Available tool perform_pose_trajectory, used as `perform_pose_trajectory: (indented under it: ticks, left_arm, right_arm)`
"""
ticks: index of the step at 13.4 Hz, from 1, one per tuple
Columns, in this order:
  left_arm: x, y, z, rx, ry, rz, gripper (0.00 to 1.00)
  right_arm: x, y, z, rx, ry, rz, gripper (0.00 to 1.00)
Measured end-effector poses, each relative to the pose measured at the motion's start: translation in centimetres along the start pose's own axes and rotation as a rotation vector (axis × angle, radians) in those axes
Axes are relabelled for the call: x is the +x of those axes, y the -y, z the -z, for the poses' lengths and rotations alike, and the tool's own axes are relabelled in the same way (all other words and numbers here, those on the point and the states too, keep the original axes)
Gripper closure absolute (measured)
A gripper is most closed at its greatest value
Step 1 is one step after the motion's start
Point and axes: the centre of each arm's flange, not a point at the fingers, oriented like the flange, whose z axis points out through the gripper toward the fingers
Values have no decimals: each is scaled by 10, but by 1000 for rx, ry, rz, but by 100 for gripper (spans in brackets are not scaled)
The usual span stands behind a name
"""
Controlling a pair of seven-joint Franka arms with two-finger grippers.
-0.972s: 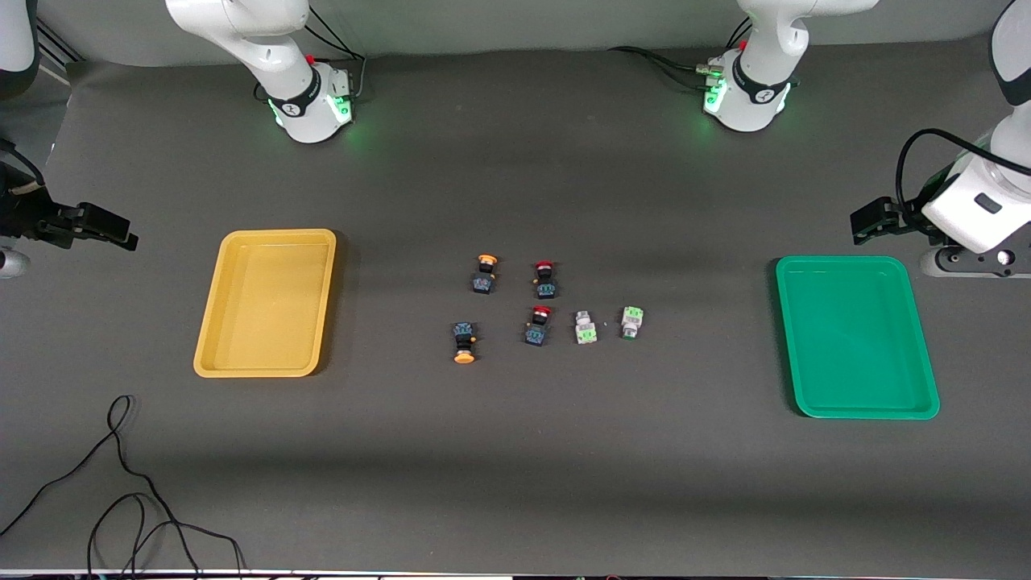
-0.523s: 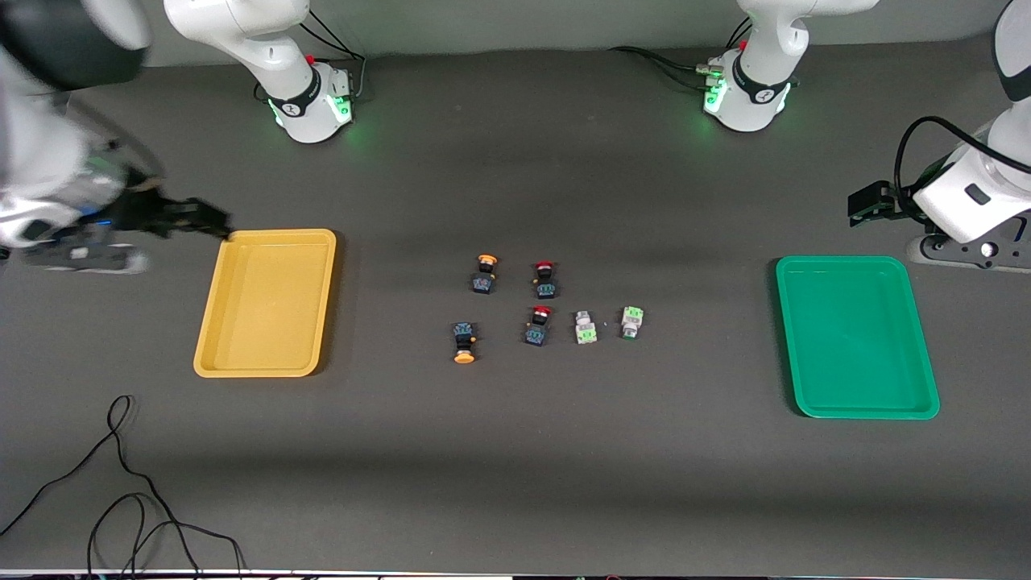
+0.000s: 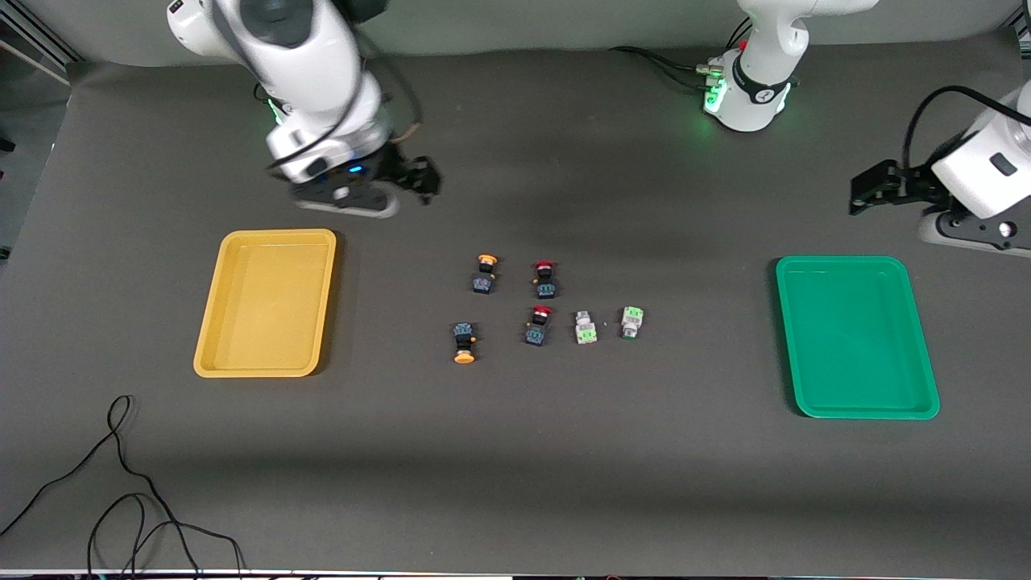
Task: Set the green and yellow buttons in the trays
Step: 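Lower the right gripper onto orange button while the left gripper lowers onto green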
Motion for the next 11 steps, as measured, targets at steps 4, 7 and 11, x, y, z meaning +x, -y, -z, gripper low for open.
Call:
perform_pose_trajectory:
  ticks: [4,7,11]
  left_arm:
    - [20,-68,-32,-3,40,-1,2]
    - [50,-110,-85,7,72,-39,1]
    - [84,-131,-161,5,34,-60,1]
  right_arm:
    - [-25,35,-33,-7,15,23,0]
    - [-17,40,-106,-5,7,11,0]
    - [-14,30,-220,-2,-13,-3,0]
